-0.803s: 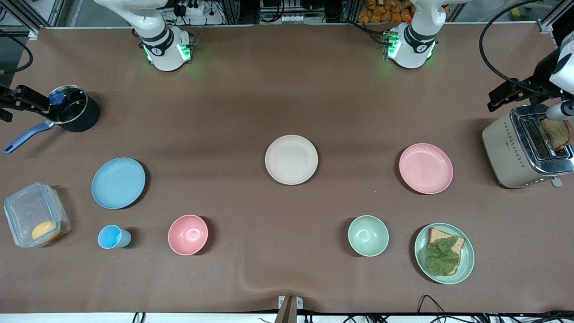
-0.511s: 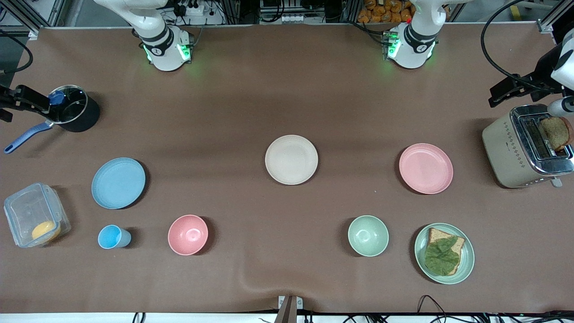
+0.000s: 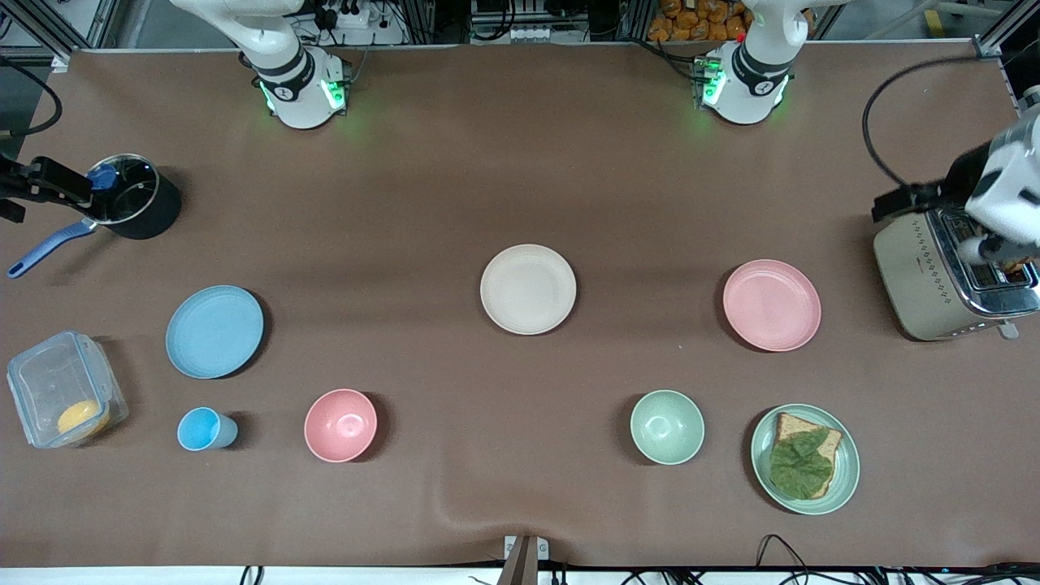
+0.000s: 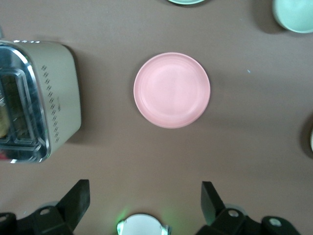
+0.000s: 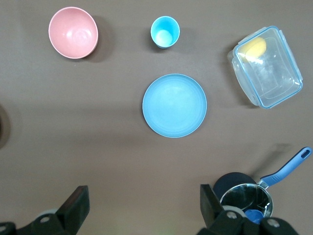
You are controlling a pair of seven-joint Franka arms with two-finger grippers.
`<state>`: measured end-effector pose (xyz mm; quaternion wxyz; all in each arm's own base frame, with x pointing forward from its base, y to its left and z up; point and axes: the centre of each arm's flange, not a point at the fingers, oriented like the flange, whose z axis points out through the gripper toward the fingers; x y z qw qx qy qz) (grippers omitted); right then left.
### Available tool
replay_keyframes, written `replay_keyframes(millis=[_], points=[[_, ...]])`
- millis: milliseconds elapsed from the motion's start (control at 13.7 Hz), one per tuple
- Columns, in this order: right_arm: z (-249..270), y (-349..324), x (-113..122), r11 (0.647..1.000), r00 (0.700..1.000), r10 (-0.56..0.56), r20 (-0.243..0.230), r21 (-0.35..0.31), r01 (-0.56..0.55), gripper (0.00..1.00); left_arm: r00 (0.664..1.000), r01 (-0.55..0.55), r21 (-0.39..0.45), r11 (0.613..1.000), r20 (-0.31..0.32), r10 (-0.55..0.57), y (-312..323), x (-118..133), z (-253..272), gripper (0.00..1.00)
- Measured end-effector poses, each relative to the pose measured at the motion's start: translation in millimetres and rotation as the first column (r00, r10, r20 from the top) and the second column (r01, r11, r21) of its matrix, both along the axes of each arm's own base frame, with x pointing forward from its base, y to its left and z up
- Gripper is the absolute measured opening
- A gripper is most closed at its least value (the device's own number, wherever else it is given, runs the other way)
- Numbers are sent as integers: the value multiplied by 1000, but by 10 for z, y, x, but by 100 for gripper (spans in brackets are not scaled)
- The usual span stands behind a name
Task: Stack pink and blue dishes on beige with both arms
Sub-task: 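Move the left gripper to the pink plate while the right gripper reaches the blue plate, then grasp the pink plate with the left gripper while the right gripper grasps the blue plate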
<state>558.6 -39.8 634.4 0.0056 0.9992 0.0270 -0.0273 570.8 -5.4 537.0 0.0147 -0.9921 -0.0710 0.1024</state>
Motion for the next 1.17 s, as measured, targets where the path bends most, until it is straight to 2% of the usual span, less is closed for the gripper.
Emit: replay_keyframes(millis=[146,365,511,730,876,1168], points=[[-226,-22,73,1000,999,-3,-49,3,4,100,1000,5,13,1000,8,-5,67,90,-636,100],[-685,-308,213,999,989,-51,-139,6,52,100,998,32,44,998,44,-34,103,16,-1471,100],[-1131,-686,320,995,976,-90,-199,14,94,100,1000,7,34,999,15,-8,294,-33,-1971,100],[-2115,-1205,565,993,972,-104,-211,29,112,100,999,-23,9,1000,-42,23,490,-14,-2710,100],[-2865,-1417,643,993,973,-104,-208,38,115,100,997,-40,-6,999,-60,40,581,-11,-3122,100],[-3807,-1467,720,993,976,-100,-193,45,111,100,996,-43,-19,999,-75,41,580,-2,-3453,100]])
